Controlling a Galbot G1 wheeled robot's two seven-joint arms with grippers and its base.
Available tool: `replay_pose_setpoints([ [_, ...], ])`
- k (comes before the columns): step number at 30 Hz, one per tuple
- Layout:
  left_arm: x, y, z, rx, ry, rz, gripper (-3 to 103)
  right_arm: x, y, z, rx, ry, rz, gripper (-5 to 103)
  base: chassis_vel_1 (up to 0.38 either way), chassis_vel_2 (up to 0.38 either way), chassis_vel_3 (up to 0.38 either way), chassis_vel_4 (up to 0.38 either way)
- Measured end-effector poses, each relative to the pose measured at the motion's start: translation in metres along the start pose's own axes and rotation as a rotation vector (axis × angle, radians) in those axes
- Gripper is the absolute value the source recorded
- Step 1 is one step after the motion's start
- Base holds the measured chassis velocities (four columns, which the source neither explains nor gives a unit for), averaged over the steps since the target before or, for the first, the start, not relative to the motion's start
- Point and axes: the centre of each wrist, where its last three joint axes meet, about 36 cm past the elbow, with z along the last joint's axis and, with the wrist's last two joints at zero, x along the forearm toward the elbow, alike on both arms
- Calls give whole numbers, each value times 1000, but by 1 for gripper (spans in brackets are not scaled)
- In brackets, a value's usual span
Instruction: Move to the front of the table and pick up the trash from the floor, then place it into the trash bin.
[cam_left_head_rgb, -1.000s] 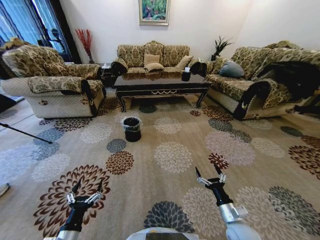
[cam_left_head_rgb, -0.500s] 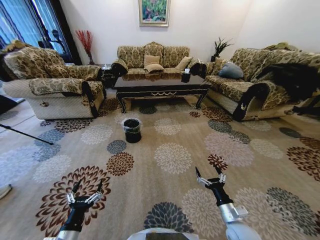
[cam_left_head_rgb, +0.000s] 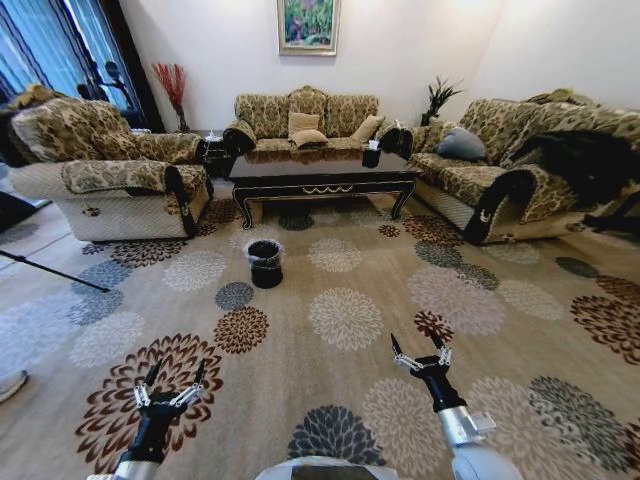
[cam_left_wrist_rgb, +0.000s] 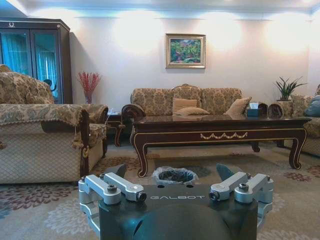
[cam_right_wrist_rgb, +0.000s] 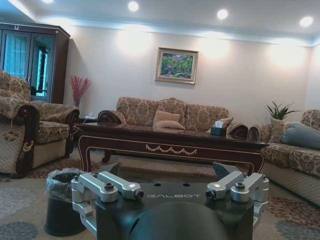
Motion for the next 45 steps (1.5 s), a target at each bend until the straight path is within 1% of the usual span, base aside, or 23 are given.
replay_pose_setpoints([
  [45, 0, 0, 0, 0, 0, 0, 100, 0, 0, 0, 0, 0, 0, 100, 0, 0, 0, 0],
])
